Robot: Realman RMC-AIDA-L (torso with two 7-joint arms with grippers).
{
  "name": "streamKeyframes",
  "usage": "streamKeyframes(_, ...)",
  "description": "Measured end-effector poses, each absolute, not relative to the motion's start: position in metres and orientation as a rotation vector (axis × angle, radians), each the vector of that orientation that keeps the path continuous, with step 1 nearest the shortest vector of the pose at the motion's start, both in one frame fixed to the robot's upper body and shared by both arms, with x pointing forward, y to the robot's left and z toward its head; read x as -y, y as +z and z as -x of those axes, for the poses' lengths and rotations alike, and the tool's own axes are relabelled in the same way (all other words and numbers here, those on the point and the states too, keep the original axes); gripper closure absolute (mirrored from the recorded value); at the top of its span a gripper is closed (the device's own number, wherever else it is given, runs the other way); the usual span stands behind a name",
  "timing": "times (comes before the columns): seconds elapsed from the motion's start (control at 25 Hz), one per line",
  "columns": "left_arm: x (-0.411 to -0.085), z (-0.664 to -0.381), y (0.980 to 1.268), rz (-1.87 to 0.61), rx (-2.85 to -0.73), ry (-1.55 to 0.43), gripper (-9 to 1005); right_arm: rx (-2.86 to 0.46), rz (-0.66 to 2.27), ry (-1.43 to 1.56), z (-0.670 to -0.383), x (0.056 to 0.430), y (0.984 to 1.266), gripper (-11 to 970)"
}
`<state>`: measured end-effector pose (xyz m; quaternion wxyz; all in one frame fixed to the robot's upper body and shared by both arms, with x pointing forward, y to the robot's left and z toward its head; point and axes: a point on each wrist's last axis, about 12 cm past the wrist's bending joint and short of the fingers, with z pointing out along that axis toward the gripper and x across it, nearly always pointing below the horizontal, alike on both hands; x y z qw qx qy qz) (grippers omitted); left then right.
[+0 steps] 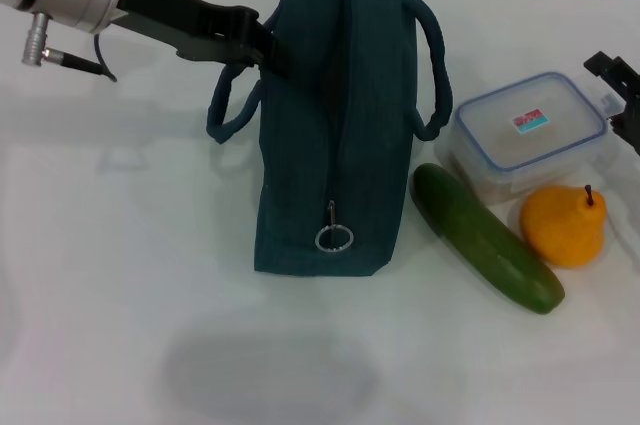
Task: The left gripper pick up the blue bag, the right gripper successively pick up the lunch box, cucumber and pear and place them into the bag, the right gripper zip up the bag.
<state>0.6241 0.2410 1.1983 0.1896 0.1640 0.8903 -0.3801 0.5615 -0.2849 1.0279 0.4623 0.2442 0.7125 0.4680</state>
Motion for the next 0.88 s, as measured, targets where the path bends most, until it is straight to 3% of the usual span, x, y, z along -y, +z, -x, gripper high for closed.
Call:
streamKeyframes(0.48, -0.245, -0.62, 1.193, -0.451, -2.482, -1.097, 915, -1.786, -0.568, 1.174, -0.571, 0.273, 1.032, 194)
streamKeyframes(0.6, -0.246, -0.62, 1.193, -0.45, -2.481, -1.099, 915, -1.795, -0.562, 1.176, -0.57, 0.272, 1.031, 421)
streamKeyframes(0.88, -0.246, -0.62, 1.193, -0.448, -2.482, -1.102, 916, -1.799, -0.578, 1.182, -0.564, 0.273, 1.027, 444)
